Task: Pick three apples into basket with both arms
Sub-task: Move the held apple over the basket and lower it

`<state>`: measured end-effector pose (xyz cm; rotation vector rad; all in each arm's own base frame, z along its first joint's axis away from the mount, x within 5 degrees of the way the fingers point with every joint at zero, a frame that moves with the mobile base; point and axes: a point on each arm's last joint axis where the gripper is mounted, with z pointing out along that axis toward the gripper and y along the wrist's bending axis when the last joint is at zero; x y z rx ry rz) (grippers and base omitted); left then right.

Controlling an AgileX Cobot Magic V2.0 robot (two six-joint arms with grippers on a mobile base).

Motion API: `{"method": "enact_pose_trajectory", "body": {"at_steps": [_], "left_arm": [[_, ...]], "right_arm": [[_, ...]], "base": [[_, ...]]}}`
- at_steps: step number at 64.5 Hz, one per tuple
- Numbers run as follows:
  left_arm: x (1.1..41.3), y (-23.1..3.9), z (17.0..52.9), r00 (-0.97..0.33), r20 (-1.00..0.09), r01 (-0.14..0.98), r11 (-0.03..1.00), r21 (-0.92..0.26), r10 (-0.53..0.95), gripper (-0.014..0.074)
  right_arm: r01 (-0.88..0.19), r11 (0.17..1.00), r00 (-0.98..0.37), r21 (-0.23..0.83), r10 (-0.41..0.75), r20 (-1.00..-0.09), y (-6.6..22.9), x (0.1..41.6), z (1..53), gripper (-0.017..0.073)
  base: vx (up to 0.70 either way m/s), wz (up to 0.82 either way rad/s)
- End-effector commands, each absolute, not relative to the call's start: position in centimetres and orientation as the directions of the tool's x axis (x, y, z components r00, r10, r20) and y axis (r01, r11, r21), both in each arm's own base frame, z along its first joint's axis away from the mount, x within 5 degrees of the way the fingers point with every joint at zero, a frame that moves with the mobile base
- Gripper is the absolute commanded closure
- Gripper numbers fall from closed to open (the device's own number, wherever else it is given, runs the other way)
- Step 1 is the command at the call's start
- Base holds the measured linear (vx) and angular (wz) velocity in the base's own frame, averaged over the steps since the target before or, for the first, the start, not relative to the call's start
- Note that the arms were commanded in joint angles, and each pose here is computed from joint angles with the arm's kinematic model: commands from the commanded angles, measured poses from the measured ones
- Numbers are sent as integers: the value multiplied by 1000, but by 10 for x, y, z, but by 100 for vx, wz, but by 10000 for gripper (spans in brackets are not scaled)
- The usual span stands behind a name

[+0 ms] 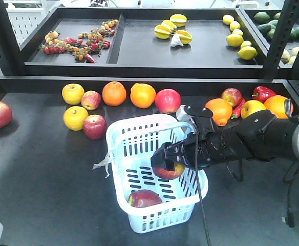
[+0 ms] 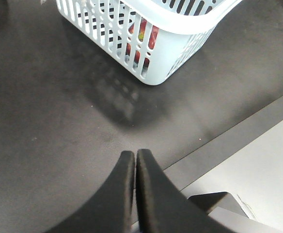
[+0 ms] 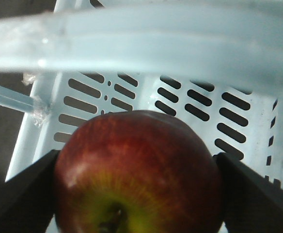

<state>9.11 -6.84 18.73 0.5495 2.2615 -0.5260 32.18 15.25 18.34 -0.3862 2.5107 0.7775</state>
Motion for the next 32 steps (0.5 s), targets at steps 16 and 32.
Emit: {"method": "enact_pose_trajectory", "body": {"at_steps": [16,32], "left_arm": [[97,-70,198,-605,-778,506,836,-211,170,601],[97,-70,198,-605,-778,506,836,-211,170,601]], "right_arm": [[-423,773,-816,472,-98,-570,155,323,208,-30],[-426,766,-821,482,-103,-561,156,322,208,-20]], "base": [[0,0],[0,0]]}}
